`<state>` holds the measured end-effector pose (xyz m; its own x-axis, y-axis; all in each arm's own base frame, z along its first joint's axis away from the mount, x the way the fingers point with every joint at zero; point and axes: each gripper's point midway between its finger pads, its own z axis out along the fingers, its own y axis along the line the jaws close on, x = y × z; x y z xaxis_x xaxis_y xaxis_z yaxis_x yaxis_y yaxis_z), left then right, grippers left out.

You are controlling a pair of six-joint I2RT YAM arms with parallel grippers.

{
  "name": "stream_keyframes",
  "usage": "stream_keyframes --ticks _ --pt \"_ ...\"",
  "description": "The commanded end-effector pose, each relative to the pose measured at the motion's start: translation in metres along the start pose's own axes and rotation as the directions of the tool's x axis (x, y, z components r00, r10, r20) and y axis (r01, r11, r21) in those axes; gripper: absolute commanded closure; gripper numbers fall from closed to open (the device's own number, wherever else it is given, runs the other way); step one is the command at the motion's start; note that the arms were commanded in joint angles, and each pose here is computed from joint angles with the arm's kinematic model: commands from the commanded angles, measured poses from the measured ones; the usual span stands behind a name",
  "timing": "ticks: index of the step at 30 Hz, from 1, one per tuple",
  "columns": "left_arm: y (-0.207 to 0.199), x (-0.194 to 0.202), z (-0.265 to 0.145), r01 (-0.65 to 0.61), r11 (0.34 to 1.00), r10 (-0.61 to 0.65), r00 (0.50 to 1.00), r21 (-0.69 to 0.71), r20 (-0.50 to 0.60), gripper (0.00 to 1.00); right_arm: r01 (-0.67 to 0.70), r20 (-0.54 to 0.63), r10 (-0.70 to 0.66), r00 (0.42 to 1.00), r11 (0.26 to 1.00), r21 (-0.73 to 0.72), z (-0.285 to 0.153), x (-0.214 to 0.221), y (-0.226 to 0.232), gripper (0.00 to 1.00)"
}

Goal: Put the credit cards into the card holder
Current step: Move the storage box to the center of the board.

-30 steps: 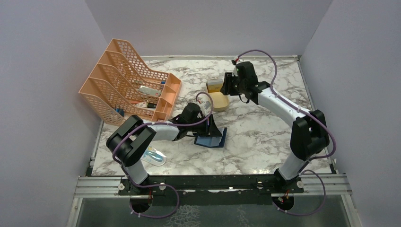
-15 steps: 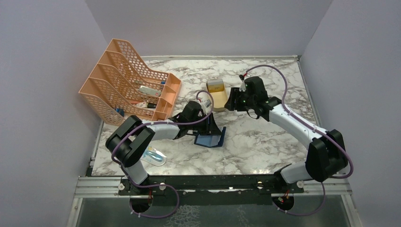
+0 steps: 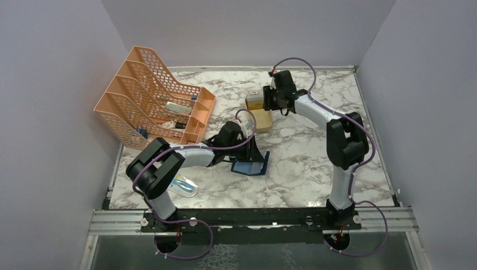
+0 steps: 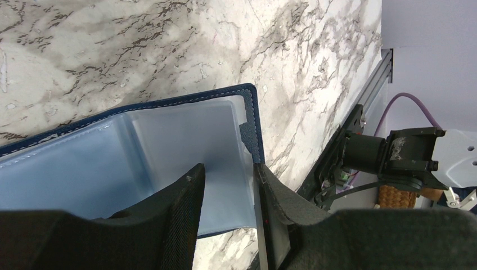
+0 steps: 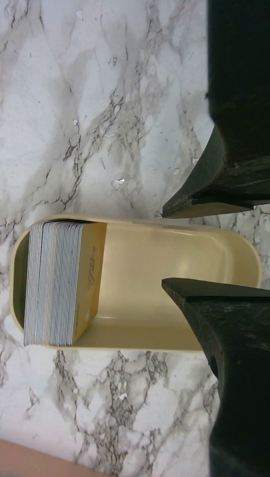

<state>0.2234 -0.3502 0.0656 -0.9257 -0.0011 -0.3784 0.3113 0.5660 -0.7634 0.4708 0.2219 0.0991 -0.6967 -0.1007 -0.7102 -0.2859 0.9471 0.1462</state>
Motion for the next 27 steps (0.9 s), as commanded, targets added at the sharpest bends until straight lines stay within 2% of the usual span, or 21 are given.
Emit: stream_keyframes --ticks 1,5,12,20,27 --pt "-0.006 0.003 -0.003 -0.036 0.999 0.036 0.999 0.011 0.004 0.60 0.006 -0.034 -0.003 0.999 0.997 0.083 0.017 0.006 -0.015 0.58" --pt "-0.004 0.009 -0.003 -0.031 1.000 0.031 1.000 0.007 0.001 0.59 -0.014 -0.056 0.021 0.998 0.992 0.129 0.027 0.015 -0.024 0.59" --pt "-0.001 0.015 -0.005 -0.037 0.999 0.037 0.999 0.005 -0.006 0.58 -0.080 -0.094 0.101 0.990 0.976 0.204 0.033 0.030 -0.033 0.69" --pt "-0.009 0.016 -0.009 -0.062 0.998 0.062 0.998 0.029 -0.001 0.53 -0.194 -0.110 0.231 0.967 0.943 0.271 0.014 0.052 -0.038 0.74" --pt "-0.013 0.017 -0.010 -0.066 0.997 0.066 0.998 0.040 0.001 0.52 -0.268 -0.140 0.335 0.932 0.895 0.357 -0.001 0.087 -0.048 0.80"
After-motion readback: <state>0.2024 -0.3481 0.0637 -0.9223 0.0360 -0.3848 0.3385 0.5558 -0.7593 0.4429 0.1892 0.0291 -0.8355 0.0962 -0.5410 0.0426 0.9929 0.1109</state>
